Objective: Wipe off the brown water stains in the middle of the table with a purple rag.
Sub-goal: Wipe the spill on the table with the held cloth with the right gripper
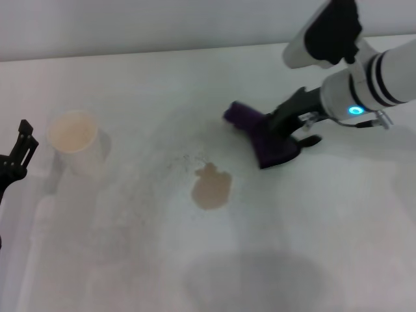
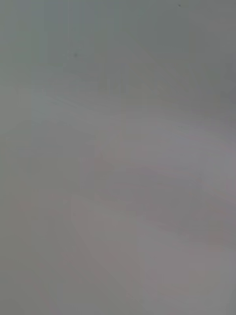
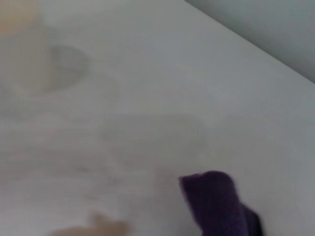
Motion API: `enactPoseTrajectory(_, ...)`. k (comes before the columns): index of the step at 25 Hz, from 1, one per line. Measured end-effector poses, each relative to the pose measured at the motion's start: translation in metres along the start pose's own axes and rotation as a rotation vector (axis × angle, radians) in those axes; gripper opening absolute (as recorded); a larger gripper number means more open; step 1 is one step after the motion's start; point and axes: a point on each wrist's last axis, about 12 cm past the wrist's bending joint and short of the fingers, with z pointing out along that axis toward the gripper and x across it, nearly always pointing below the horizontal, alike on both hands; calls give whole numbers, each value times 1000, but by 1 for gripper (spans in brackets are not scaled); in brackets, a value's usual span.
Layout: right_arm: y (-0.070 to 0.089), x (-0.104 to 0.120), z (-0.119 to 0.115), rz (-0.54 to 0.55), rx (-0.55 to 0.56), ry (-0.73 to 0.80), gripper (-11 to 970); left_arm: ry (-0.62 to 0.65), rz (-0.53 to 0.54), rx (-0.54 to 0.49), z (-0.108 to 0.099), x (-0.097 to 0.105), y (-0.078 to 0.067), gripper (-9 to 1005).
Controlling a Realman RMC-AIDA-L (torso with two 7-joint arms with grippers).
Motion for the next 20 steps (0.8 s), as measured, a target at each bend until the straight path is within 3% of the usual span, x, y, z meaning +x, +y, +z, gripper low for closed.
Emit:
enactPoseTrajectory(6, 48, -13, 11, -196, -189, 8, 90, 0, -2, -11, -1, 0, 2, 890)
enactPoseTrajectory(13, 96, -17, 31, -377, -298, 80, 101, -4, -1, -11, 2, -1, 2, 889)
enactPoseTrajectory(17, 109, -18, 38, -439, -298, 74, 108, -7, -1, -8, 3, -2, 1, 889)
enactPoseTrajectory(20, 104, -20, 42, -438, -250, 46, 112, -7, -1, -9, 3, -2, 1, 889)
